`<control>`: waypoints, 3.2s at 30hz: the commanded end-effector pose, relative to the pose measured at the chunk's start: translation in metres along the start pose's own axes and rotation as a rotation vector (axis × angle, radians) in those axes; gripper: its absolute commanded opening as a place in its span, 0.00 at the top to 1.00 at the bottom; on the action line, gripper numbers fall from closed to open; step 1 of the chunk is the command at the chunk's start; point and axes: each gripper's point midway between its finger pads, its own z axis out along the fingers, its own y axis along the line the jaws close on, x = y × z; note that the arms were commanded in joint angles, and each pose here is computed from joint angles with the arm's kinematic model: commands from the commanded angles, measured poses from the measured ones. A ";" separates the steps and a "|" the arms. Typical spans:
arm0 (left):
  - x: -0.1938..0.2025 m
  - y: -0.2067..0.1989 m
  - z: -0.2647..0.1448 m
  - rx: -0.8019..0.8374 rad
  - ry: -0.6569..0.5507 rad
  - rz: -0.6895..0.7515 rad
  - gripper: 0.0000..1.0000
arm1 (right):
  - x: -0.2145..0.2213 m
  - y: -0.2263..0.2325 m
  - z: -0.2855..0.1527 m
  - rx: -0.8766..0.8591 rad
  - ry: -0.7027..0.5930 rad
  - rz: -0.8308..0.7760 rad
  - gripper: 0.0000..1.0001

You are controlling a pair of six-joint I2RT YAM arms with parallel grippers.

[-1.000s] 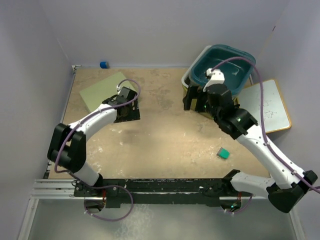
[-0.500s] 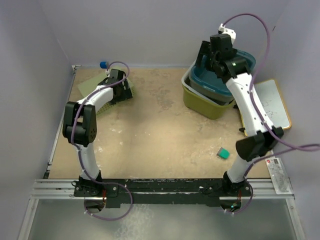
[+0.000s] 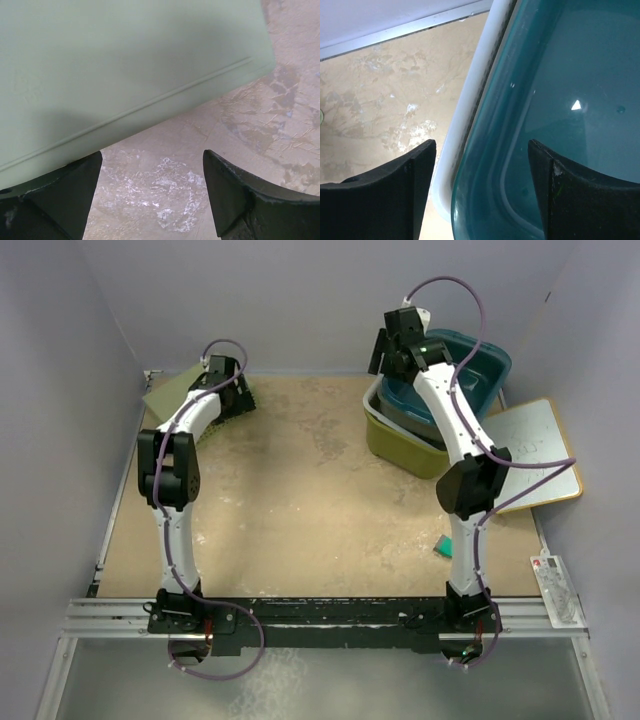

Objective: Turn the large container upside down

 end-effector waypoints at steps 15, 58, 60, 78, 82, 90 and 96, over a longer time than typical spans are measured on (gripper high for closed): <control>-0.010 -0.082 -0.177 0.230 -0.171 0.199 0.21 | -0.054 0.000 -0.058 -0.088 -0.196 0.123 0.96; -0.101 0.087 -0.522 0.116 -0.835 -0.356 0.21 | 0.064 0.198 -0.374 -1.497 0.055 0.369 1.00; -0.100 0.085 -0.516 0.110 -0.820 -0.337 0.21 | 0.079 0.204 -0.362 -1.515 0.135 0.444 1.00; -0.074 0.012 -0.433 0.254 -0.537 -0.101 0.21 | 0.189 0.122 -0.225 -1.127 0.575 1.126 1.00; -0.066 0.001 -0.418 0.281 -0.486 -0.072 0.21 | 0.212 0.094 -0.204 -0.971 0.570 1.162 1.00; -0.034 -0.025 -0.380 0.371 -0.334 -0.012 0.21 | 0.227 0.062 -0.188 -0.788 0.452 1.018 0.38; 0.017 -0.030 -0.338 0.374 -0.167 0.076 0.21 | 0.245 0.033 -0.173 -0.629 0.364 0.832 0.15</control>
